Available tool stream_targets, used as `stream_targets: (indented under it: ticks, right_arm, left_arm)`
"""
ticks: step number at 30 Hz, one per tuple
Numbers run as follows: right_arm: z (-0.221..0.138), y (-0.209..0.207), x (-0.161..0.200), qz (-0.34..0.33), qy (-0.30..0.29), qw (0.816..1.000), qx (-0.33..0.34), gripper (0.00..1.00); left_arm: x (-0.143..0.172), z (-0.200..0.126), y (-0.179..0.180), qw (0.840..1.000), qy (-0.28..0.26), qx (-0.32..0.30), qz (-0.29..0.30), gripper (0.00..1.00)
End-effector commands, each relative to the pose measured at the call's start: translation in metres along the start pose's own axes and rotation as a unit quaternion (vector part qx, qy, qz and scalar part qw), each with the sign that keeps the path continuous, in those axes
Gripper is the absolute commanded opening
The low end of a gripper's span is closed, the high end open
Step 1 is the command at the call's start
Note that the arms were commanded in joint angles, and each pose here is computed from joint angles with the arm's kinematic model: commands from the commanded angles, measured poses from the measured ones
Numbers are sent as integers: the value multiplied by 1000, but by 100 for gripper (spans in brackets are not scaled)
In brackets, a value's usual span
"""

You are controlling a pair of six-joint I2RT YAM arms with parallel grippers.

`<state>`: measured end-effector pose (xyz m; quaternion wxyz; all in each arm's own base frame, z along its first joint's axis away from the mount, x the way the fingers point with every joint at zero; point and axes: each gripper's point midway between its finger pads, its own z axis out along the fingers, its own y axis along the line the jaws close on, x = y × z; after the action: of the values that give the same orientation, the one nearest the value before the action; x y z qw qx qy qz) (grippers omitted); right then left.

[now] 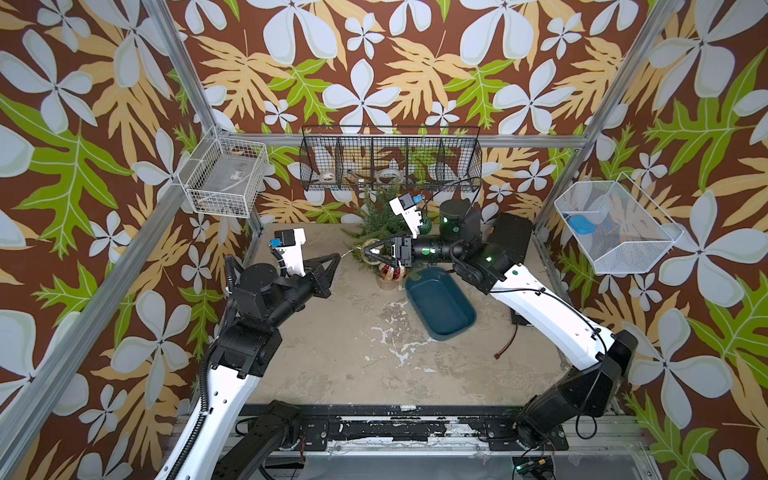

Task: Decorate the small christmas tree with ornaments
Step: Pick up an ornament from the container, then hang an ornament on the christmas tree.

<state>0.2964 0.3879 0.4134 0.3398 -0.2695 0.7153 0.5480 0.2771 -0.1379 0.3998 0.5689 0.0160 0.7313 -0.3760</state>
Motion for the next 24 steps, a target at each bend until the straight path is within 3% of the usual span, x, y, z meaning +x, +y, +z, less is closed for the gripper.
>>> stream_targets:
  ticks: [1, 7, 19, 24]
  right_arm:
    - [5, -7, 2, -7, 11, 1000, 21, 60]
    - [14, -19, -3, -8, 15, 999, 42, 60]
    - [18, -35, -15, -18, 11, 996, 89, 59]
    - [12, -23, -21, -26, 4, 996, 83, 59]
  left_arm:
    - [-6, 3, -12, 999, -8, 38, 6, 0]
    - [-4, 10, -13, 998, -11, 54, 8, 0]
    - [-3, 19, 14, 999, -25, 30, -6, 0]
    - [-6, 19, 8, 998, -30, 48, -7, 0]
